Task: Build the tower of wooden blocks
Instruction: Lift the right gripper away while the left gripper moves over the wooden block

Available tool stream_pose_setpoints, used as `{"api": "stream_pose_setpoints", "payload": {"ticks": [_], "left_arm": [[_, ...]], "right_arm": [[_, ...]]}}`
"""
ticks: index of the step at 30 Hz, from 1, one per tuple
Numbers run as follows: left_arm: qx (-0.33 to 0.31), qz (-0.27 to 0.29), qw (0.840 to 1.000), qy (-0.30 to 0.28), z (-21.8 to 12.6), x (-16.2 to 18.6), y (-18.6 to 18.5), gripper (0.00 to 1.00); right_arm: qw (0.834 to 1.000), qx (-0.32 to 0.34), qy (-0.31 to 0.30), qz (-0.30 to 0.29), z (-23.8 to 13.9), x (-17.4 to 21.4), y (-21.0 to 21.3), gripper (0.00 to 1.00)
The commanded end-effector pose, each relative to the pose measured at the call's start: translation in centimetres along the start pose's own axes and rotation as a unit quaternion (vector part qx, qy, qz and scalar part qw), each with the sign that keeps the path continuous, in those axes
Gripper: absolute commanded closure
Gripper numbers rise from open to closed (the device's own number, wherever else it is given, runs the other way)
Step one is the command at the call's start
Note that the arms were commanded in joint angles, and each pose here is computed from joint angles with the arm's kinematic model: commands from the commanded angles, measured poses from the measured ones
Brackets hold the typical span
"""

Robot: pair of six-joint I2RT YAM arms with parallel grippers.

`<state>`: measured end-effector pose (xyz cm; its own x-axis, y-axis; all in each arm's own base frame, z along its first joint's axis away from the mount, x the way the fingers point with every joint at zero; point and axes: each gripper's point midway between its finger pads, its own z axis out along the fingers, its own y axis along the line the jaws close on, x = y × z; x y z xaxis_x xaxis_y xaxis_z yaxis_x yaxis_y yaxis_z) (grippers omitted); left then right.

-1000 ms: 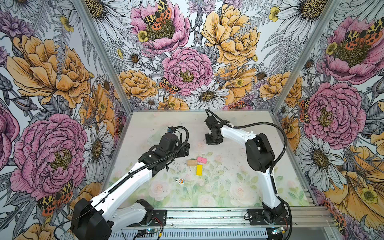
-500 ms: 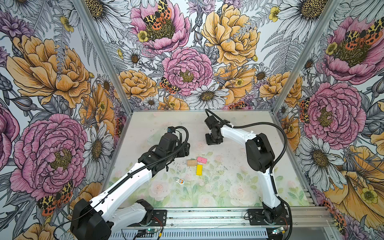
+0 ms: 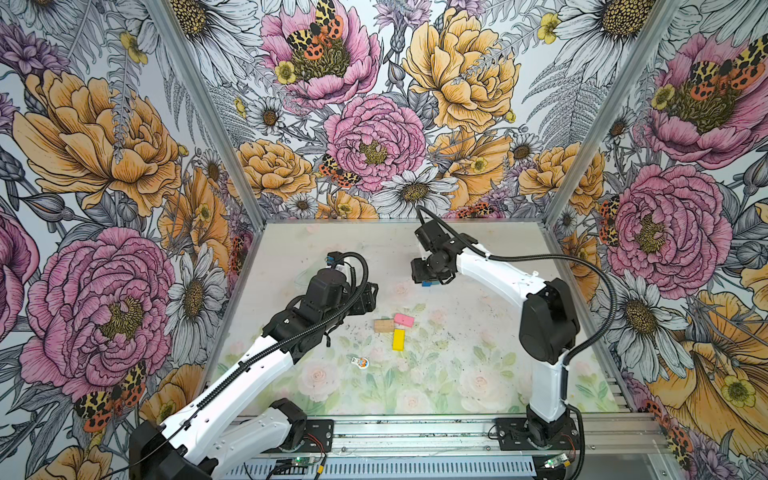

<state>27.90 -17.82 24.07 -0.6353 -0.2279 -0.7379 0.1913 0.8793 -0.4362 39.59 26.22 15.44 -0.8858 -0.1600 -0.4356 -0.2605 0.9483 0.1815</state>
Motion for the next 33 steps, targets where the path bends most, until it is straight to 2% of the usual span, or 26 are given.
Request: {"api": "stream_pose_setpoints", "payload": {"ticks": [1,11,20,25,33], "left_arm": [[-0.007,-0.001,1.0,0.014,-0.6,1.9,0.3,0.19],[-0.003,0.009,1.0,0.028,-1.9,7.3,-0.5,0.19],[-0.039,0.021,0.997,0.069,-0.8,14.7,0.1,0.19],[-0.051,0.033,0.995,0.084,-0.1,16.4,0.0,0.19],[-0.068,0.047,0.993,0.083,0.6,16.2,0.3,0.18]], "right_arm": [[0.999,-0.002,-0.031,0.006,-4.0,0.6,-0.1,0.37],[0.997,0.014,-0.056,0.045,-9.8,8.4,-3.3,0.28],[0.996,0.006,-0.057,0.075,-11.0,15.6,-5.3,0.25],[0.996,0.011,-0.047,0.077,-10.3,17.2,-5.7,0.24],[0.997,0.025,-0.037,0.056,-9.2,17.0,-5.4,0.19]]}}
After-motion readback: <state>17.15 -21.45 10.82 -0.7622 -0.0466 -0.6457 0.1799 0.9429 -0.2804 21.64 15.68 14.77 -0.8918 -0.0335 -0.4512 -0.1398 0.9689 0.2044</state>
